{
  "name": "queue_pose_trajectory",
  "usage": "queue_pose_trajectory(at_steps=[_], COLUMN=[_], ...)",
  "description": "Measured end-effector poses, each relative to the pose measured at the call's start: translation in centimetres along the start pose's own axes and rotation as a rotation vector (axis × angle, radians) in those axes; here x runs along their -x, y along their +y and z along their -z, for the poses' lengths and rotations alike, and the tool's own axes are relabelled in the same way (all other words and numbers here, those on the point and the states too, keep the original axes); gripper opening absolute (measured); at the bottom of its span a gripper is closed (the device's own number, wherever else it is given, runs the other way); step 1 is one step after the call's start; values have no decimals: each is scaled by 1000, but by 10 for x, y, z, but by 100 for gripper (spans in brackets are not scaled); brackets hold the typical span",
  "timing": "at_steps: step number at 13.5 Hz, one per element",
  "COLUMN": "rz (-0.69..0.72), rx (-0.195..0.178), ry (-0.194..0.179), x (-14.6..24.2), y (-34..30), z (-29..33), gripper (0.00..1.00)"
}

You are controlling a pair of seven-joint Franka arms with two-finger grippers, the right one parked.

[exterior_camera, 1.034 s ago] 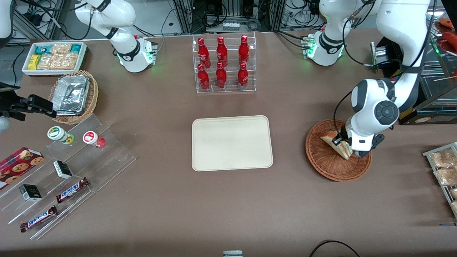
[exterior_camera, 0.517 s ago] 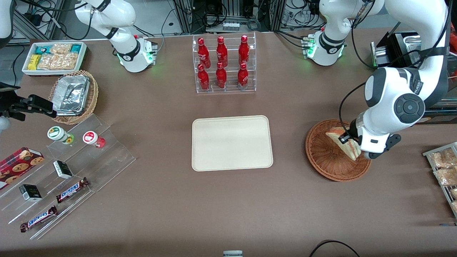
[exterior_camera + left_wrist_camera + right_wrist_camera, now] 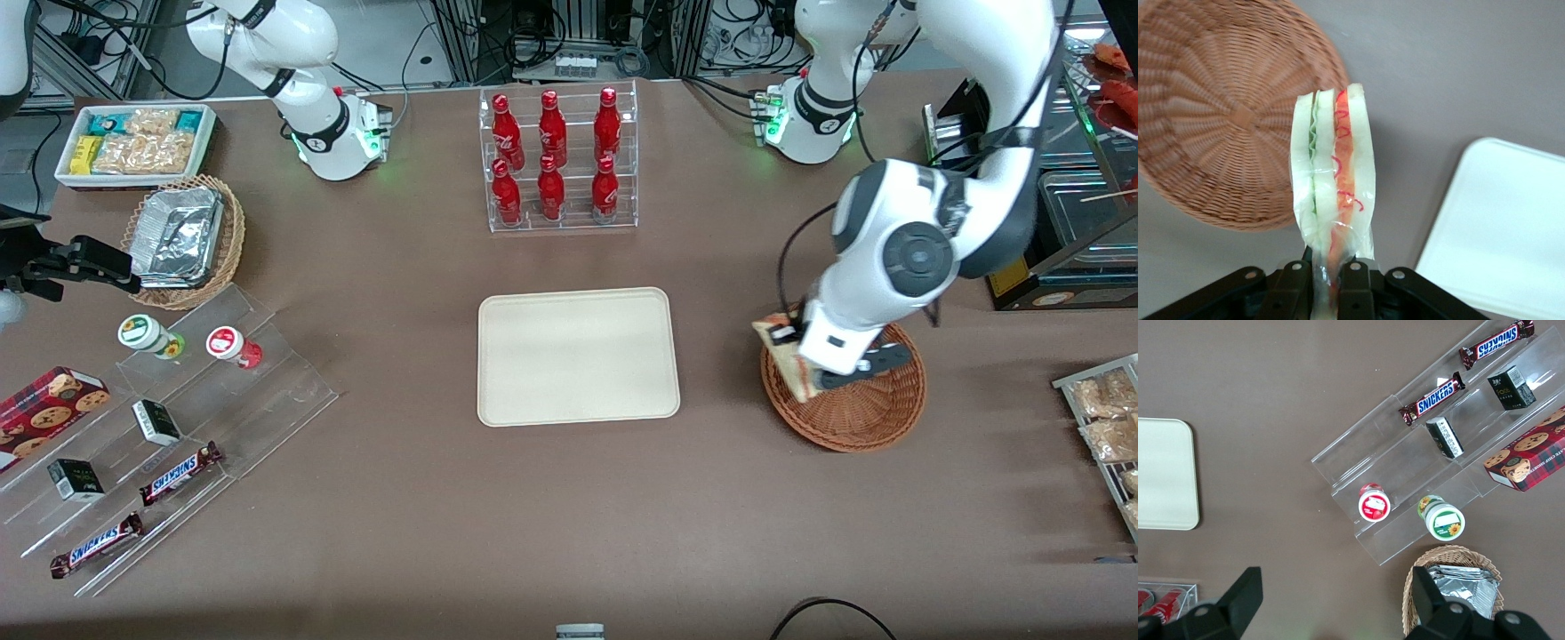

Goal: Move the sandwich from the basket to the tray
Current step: 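Lift the sandwich and carry it with the left gripper over the tray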

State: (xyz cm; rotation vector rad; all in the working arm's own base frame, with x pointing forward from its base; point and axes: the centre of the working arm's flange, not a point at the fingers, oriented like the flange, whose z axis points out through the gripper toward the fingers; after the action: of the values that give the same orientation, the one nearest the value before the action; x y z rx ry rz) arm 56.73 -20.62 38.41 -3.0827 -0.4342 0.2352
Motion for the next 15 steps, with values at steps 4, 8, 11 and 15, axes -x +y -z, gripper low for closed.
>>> queue_pose_trajectory(at_steps=[4, 8, 11, 15], rz=[-95, -175, -229, -318], rx=[19, 8, 4, 3], ry=[-34, -31, -44, -56], x=[30, 66, 84, 108], y=[71, 151, 182, 229], z=[-17, -38, -54, -79], gripper=[15, 15, 15, 15])
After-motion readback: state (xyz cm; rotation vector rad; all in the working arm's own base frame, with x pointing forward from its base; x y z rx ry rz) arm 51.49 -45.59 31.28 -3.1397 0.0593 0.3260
